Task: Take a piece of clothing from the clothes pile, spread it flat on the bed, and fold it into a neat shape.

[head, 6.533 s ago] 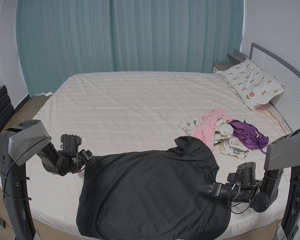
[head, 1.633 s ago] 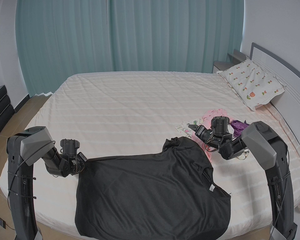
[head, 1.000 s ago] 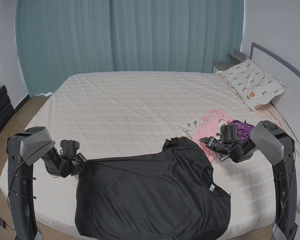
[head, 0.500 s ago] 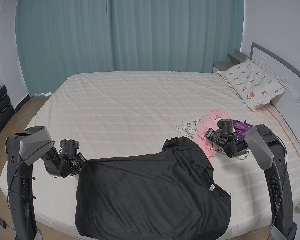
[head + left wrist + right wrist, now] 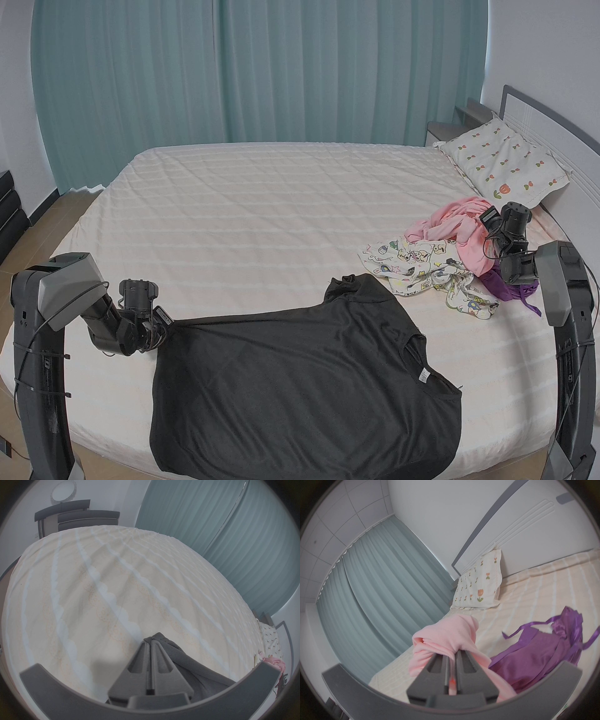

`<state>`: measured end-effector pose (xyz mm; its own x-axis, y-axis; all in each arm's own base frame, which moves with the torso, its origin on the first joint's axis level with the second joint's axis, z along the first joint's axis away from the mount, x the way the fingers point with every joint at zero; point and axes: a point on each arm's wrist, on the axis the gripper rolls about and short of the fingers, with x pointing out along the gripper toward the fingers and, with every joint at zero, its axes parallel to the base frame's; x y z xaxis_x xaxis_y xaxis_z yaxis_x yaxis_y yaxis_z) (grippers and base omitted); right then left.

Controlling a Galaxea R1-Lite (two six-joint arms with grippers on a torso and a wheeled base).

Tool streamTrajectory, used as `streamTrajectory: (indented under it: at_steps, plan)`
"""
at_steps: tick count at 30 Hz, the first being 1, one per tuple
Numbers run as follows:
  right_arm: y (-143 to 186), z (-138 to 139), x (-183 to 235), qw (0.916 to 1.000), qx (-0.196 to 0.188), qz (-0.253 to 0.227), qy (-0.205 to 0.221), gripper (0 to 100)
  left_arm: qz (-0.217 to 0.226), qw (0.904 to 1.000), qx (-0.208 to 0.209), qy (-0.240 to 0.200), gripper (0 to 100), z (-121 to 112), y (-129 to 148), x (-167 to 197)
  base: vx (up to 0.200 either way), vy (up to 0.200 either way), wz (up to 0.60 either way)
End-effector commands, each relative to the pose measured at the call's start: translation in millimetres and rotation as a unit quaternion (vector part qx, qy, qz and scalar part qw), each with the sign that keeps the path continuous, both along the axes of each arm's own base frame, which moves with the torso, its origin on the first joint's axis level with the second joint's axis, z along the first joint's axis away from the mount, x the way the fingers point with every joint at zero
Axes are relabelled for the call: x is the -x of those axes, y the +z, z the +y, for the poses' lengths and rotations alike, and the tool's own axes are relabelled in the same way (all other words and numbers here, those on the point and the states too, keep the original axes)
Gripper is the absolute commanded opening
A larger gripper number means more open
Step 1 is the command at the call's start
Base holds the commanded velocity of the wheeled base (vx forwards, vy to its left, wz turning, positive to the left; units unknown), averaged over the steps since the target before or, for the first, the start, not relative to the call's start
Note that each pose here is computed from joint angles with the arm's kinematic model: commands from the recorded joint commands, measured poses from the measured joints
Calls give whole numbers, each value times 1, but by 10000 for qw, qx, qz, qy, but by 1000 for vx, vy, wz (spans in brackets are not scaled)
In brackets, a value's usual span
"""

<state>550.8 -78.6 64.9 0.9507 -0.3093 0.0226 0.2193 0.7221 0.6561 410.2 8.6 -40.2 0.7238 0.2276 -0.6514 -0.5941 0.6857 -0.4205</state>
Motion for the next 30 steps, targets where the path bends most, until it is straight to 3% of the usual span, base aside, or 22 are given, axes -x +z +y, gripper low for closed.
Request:
streamTrajectory:
  at_steps: [1,4,5,10,12,17,22,30]
  plan:
    - [-28,-14,3,9985,274,458,-95,0,-7,10000,-17,24,0,0,1,0,0,0,0]
    - [-49,-10,9,9949,431,907,91,0,8,10000,-17,24,0,0,0,0,0,0,0]
    - [-54,-10,11,9937,449,1013,144,100,8,10000,-17,24,0,0,0,0,0,0,0]
    - [-62,-8,18,9906,486,1258,219,100,-38,10000,-17,24,0,0,4,0,0,0,0]
    - [-46,-1,46,9835,504,1544,801,100,-68,10000,-17,24,0,0,6,0,0,0,0]
    - [-1,3,79,9796,487,1291,1461,100,-84,10000,-40,4,0,0,8,0,0,0,0]
    - [26,5,92,9811,541,1104,1493,100,-98,9999,-46,-1,0,0,10,0,0,0,0]
    - [34,59,114,9605,574,1010,2530,100,-153,9999,-40,-3,0,0,16,1,0,0,0]
